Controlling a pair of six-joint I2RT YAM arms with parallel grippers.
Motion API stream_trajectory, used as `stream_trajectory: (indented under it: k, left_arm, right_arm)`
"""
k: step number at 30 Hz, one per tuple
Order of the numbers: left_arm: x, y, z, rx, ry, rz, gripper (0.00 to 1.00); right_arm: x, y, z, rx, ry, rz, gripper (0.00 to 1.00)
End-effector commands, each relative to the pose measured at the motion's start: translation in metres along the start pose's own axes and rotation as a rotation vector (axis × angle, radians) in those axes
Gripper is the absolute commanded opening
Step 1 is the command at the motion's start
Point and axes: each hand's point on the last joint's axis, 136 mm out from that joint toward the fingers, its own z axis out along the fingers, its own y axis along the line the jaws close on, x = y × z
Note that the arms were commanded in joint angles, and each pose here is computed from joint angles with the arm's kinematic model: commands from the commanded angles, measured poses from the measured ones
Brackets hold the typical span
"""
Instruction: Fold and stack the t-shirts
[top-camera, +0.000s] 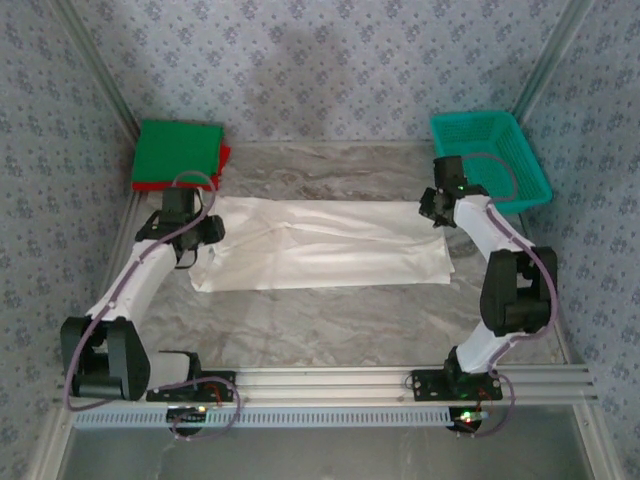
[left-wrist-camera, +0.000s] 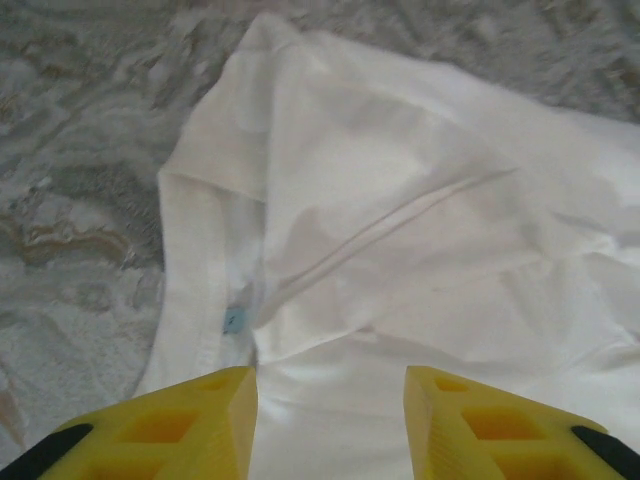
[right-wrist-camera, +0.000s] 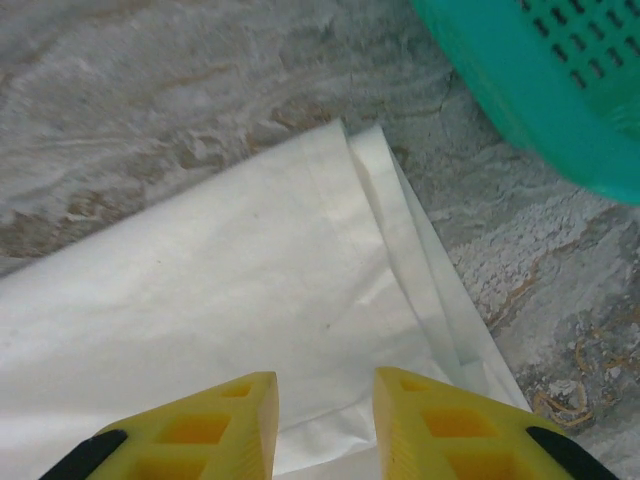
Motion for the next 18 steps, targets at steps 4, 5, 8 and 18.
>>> stream_trajectory:
  k: [4,5,8,18]
  left_arm:
    - [-0.026,-0.048,0.015,0.223,0.024,0.048,0.5]
    - [-0.026,-0.055,0.025,0.252,0.06,0.058,0.52]
    - [-0.024,-0.077,0.048,0.266,0.136,0.161,0.57]
    - [-0.017,-0.098,0.119,0.2,0.267,0.3,0.62]
  right_arm:
    - [-0.014,0.039,0.003,-0.101,-0.001,-0.041,0.31]
    - [-0.012,0.047,0.009,-0.124,0.017,-0.039,0.3]
    - [-0.003,0.068,0.026,-0.195,0.064,-0.022,0.3]
    - [0.011,0.077,0.036,-0.202,0.088,-0.052,0.3]
